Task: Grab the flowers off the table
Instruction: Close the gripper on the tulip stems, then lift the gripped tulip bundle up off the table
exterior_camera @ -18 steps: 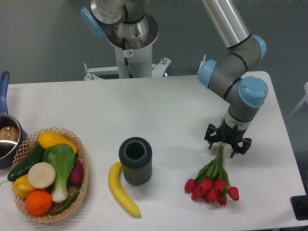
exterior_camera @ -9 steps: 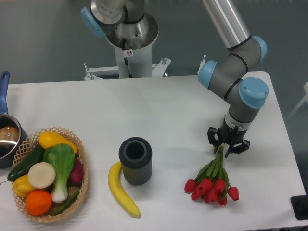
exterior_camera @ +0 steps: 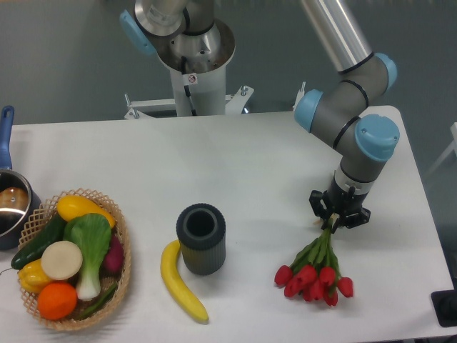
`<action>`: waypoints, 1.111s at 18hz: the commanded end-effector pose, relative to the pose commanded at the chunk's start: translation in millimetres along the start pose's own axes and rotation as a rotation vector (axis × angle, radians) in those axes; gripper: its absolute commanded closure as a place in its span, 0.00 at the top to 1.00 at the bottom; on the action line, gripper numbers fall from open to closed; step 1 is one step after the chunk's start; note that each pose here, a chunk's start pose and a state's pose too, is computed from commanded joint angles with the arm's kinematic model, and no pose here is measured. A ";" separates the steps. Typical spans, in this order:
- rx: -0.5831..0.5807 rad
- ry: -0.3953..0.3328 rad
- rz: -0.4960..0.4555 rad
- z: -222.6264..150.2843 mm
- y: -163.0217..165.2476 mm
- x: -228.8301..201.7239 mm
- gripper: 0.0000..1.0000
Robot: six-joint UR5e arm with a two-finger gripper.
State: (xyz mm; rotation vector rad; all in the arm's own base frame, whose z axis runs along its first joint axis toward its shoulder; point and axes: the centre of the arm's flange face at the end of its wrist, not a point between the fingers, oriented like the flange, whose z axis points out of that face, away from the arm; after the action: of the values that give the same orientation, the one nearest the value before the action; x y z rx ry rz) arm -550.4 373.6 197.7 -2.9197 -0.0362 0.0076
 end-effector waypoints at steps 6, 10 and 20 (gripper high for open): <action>0.023 -0.051 0.007 -27.3 -9.5 -10.3 0.23; 0.043 -0.099 0.019 -60.7 -16.2 -8.5 0.22; 0.044 -0.107 0.022 -65.9 -16.1 -8.4 0.19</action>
State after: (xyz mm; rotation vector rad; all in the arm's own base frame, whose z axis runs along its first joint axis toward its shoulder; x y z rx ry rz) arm -558.7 374.6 265.6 -2.8723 -0.0204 0.1667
